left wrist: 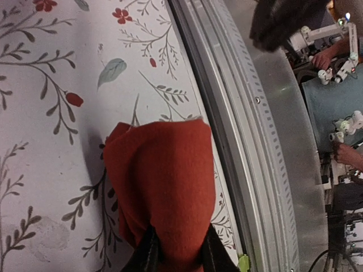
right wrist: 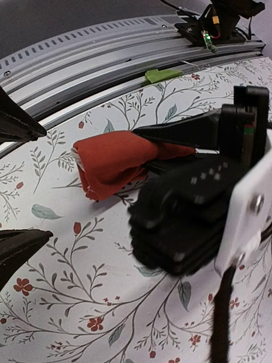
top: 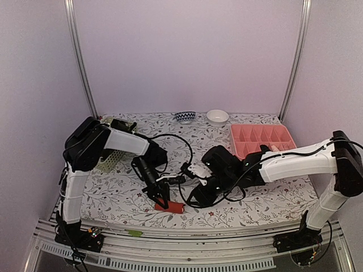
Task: Roll the underwear
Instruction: Roll the underwear at the center of the board, then pick up the underwear from the center of the board.
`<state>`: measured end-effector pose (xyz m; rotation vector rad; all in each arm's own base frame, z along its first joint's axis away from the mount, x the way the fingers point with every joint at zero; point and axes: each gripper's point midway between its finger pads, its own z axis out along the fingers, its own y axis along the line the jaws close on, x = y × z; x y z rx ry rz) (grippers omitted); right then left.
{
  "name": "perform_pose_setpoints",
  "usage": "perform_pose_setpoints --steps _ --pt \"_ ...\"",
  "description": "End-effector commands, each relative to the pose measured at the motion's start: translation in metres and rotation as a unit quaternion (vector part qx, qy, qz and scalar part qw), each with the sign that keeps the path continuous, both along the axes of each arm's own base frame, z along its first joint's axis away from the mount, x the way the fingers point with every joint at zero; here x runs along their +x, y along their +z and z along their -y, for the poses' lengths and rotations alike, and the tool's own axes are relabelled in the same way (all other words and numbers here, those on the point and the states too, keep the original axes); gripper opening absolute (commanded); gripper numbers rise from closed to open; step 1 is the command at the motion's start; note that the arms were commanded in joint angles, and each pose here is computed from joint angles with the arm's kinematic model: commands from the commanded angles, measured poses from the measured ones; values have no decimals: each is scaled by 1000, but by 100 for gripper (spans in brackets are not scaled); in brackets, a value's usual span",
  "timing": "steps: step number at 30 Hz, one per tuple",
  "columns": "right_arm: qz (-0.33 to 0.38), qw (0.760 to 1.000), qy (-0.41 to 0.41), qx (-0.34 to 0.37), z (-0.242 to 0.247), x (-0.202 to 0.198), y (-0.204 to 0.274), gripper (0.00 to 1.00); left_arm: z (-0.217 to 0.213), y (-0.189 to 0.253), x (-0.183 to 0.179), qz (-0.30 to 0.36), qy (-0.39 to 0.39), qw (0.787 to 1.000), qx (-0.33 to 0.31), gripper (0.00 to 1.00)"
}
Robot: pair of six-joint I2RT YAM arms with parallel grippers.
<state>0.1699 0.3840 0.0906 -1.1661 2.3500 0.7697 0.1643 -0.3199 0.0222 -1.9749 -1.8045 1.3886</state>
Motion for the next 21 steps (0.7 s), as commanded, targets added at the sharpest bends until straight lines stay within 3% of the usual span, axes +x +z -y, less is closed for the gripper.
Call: perform_pose_setpoints --steps 1,12,21 --pt "53 997 29 -37 -27 -2 -4 54 -30 -22 -25 -92 -21 990 100 0" --pt "113 979 149 -84 -83 -35 -39 60 -30 -38 -18 -131 8 982 136 0" --pt "164 966 154 -124 -82 -22 -49 58 -31 -46 -16 -134 2 981 139 0"
